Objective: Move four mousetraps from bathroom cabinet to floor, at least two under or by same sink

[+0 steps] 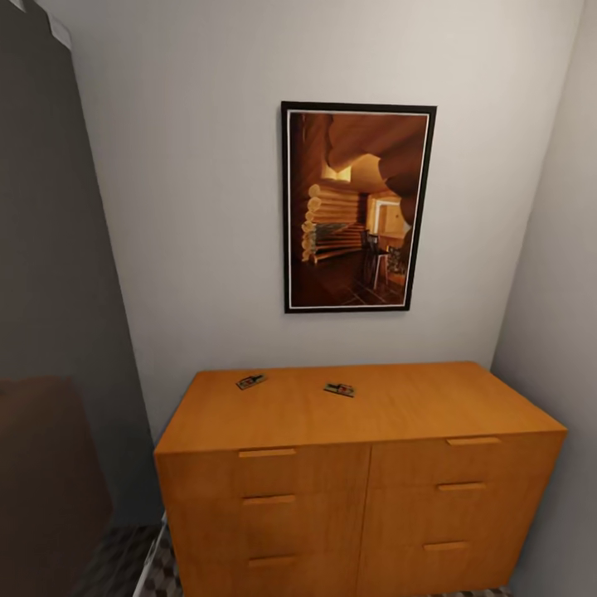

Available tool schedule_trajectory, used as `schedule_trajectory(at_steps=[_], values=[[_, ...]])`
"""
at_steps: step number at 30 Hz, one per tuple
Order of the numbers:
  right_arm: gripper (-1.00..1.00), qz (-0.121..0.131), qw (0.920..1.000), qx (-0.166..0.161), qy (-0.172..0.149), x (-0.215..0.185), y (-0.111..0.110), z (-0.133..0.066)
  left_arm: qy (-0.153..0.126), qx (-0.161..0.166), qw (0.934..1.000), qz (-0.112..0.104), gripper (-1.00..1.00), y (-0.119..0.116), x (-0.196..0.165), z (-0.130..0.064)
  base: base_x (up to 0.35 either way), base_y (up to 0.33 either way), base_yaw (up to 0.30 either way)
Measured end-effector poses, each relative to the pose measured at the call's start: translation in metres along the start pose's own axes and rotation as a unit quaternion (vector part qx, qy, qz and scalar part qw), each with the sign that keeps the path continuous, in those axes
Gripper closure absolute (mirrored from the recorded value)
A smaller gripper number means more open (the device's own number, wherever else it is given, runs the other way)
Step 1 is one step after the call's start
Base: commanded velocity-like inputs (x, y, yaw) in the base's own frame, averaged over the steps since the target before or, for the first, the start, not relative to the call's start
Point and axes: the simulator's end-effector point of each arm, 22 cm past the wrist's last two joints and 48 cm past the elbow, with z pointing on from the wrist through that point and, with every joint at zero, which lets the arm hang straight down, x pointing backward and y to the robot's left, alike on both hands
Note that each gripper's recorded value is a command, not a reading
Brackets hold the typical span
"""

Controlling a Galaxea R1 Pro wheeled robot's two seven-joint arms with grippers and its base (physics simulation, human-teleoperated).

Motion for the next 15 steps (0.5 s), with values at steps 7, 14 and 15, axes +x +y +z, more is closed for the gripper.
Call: schedule_trajectory(at_steps=[7, 14, 15], values=[[-1.0, 0.0, 1.0, 0.0, 0.0, 0.0001, -0.0002, 0.0, 0.0, 0.0, 1.0, 0.0, -1.0, 0.0, -0.0001, 0.0001, 0.052, -0.006, 0.0], [-1.0, 0.004, 1.0, 0.001, 0.001, 0.0002, -0.0006, 0.0001, -0.007, -0.003, 1.0, -0.001, -1.0, 0.0052, -0.0037, 0.0, 0.011, -0.001, 0.0], [-1.0, 0.004, 1.0, 0.001, 0.001, 0.0002, -0.0006, 0.0001, -0.007, -0.003, 1.0, -0.001, -1.0, 0.0053, -0.0037, 0.0, 0.005, -0.001, 0.0]])
